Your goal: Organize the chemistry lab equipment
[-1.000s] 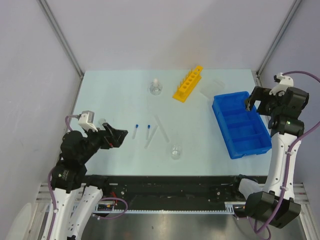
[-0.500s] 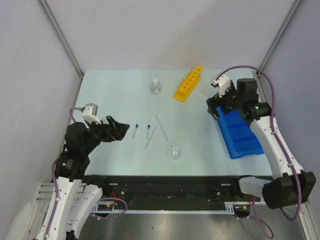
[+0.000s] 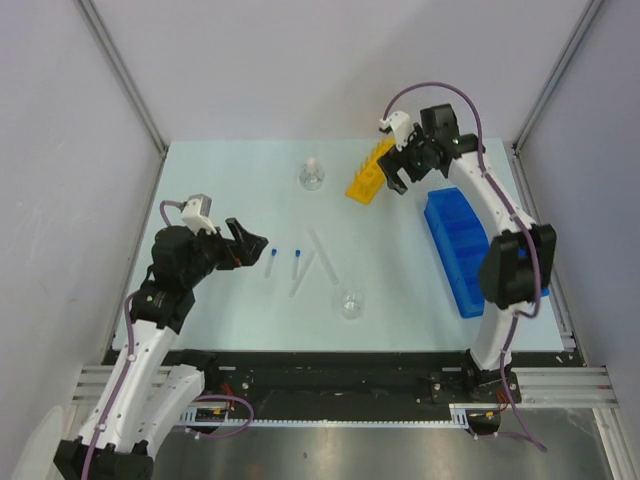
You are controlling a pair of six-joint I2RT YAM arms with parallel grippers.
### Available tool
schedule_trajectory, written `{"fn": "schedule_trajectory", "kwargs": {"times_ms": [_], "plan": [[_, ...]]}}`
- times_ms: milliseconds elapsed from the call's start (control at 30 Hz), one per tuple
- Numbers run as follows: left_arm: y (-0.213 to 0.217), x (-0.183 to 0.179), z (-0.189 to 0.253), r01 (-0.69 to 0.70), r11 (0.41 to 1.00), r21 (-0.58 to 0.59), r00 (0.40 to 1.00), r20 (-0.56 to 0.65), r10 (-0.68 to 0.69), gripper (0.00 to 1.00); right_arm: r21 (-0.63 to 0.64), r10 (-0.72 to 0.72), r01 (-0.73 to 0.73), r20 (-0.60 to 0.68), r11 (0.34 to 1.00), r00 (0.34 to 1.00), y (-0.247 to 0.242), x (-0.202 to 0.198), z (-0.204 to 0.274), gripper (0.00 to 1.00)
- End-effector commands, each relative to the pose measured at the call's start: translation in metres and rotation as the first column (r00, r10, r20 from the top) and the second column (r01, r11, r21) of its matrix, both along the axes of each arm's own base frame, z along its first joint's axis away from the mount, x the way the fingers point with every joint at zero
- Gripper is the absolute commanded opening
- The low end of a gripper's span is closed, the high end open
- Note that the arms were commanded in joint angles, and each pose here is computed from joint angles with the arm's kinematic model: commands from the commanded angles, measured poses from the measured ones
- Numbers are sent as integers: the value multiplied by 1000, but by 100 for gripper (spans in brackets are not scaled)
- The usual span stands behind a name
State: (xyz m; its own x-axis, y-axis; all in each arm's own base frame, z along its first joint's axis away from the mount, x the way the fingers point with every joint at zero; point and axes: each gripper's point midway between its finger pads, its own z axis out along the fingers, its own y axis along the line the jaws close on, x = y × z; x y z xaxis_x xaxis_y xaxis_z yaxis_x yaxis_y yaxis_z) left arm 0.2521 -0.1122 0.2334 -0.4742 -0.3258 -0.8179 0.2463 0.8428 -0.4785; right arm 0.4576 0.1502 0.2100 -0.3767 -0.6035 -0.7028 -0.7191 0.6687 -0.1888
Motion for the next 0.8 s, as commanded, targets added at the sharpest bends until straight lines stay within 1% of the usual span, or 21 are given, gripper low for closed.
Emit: {"fn": "schedule_trajectory", "kwargs": {"times_ms": [0, 33, 133, 233, 367, 400, 467, 500, 600, 767], "plan": [[-4, 14, 6, 3, 1000, -13, 999, 35, -3, 100, 14, -49, 52, -146, 999, 988, -11, 29, -25, 100], [-4, 15, 4, 2, 1000, -11, 1000, 29, -1, 100, 11, -64, 67, -153, 998, 986, -15, 42, -33, 99], [-5, 19, -2, 1, 1000, -9, 1000, 17, -1, 100, 6, -111, 114, -180, 993, 977, -28, 65, -55, 98], [-6, 22, -8, 8, 1000, 0, 1000, 2, -8, 100, 8, -132, 136, -205, 991, 970, -35, 77, -68, 94], [-8, 27, -12, 15, 1000, 3, 1000, -12, -15, 100, -39, -140, 134, -224, 990, 964, -39, 87, -97, 83], [-8, 28, -12, 17, 1000, 4, 1000, -10, -17, 100, -45, -141, 134, -225, 990, 964, -40, 87, -100, 79], [-8, 30, -13, 17, 1000, 6, 1000, -14, -17, 100, -54, -149, 140, -222, 989, 964, -42, 91, -106, 74], [-9, 30, -15, 19, 1000, 7, 1000, -15, -19, 100, -59, -151, 141, -227, 988, 962, -43, 92, -110, 70], [-8, 30, -19, 17, 1000, 11, 1000, -23, -17, 100, -77, -159, 146, -215, 986, 964, -46, 96, -116, 65], [-9, 29, -22, 20, 1000, 6, 999, -31, -20, 100, -89, -175, 161, -187, 983, 967, -49, 107, -121, 60]]}}
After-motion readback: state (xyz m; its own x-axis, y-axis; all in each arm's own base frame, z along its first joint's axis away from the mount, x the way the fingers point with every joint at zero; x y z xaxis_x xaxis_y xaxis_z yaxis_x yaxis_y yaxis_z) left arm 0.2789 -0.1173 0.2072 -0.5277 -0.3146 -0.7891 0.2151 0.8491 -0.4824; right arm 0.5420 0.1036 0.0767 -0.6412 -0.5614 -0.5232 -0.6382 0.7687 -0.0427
